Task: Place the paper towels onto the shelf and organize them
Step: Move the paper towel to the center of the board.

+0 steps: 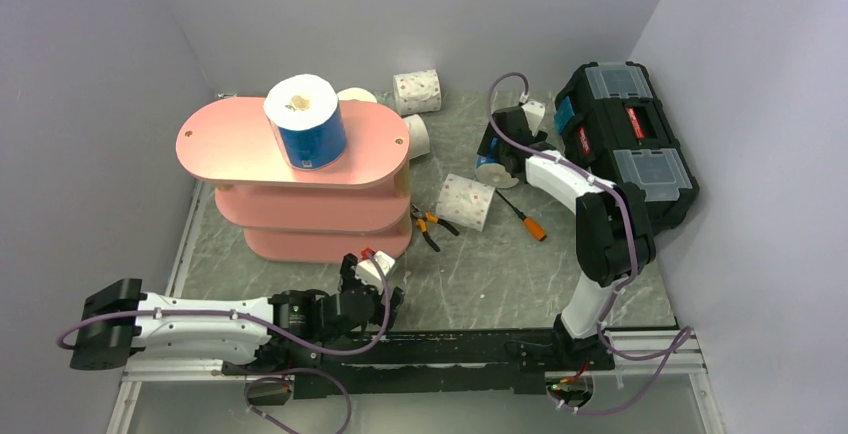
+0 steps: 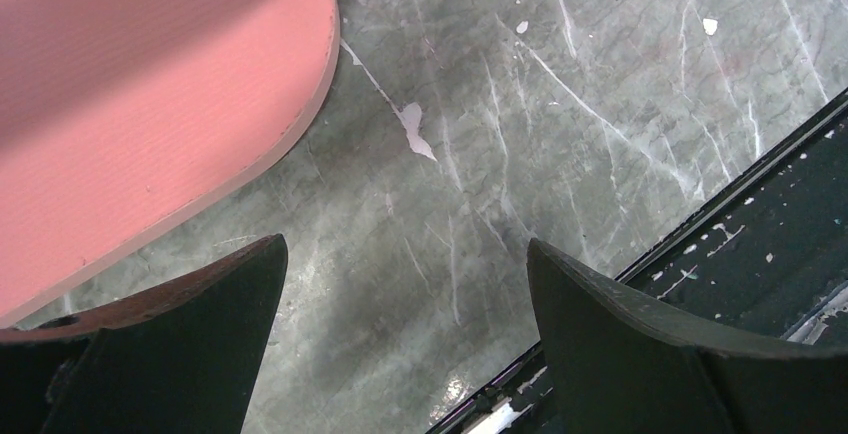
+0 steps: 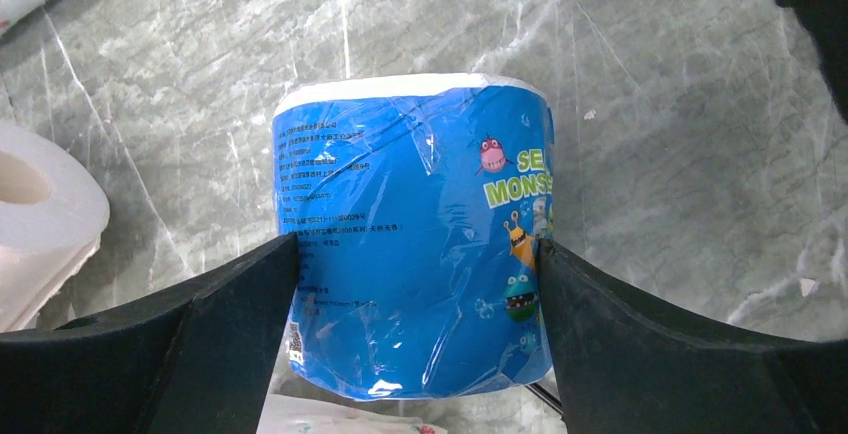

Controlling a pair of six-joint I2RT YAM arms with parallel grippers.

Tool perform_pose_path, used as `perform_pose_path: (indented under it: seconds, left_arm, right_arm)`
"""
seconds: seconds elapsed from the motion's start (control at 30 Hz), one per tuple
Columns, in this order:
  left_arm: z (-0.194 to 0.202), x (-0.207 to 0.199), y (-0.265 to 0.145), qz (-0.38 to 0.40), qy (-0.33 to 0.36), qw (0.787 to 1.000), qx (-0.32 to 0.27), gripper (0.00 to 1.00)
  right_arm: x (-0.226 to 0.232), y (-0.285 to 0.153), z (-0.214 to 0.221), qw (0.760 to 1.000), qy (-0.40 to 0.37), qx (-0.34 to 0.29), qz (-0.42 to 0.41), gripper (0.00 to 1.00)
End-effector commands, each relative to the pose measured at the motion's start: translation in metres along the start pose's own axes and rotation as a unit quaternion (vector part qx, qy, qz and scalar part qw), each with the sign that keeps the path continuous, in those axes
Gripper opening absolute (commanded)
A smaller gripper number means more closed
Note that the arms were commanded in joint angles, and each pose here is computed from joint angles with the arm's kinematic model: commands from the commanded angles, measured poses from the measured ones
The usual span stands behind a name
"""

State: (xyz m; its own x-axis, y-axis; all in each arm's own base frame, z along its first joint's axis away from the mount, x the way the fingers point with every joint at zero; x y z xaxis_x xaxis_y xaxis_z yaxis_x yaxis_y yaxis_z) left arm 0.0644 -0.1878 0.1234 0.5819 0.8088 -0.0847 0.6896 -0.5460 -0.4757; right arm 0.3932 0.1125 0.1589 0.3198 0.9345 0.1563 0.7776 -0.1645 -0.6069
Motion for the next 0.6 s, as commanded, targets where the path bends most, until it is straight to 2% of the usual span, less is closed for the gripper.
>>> perform_pose_path:
  seconds: [0.0, 0.27, 0.43, 0.57]
  left_arm:
    - [-0.011, -0.008, -0.001, 0.016, -0.02, 1.0, -0.019, 0.96]
    - [-0.017, -0.013, 0.0, 0.019, -0.005, 1.0, -0.016, 0.96]
    - [-0.02, -0.013, -0.001, 0.015, -0.001, 1.0, -0.016, 0.96]
    - [-0.022, -0.011, -0.002, 0.009, -0.006, 1.0, -0.02, 0.96]
  right_arm:
    - [0.001, -0.021, -0.022, 1.0, 0.0, -0.015, -0.011, 0.89]
    - [0.0, -0.045, -0.031, 0.999, 0.015, -0.021, -0.04, 1.0]
    - [-0.007, -0.072, -0.037, 0.997, 0.036, -0.034, -0.058, 1.0]
    - [-0.022, -0.097, -0.025, 0.99, 0.081, -0.035, -0.109, 1.0]
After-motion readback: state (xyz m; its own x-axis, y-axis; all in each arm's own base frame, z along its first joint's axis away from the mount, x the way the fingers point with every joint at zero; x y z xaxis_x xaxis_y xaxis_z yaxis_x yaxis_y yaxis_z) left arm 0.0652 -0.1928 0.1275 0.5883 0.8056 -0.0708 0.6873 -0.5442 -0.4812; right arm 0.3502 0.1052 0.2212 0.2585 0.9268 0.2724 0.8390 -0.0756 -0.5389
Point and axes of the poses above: each gripper's point midway between its finger pads, its own y axis out along the fingers, its own x axis along the line the jaws close on, z = x × y, the point moved 9 cm from there along -y, back along the fingers, and after that the axes turned 1 degree about -y, right-handed, at the moved point
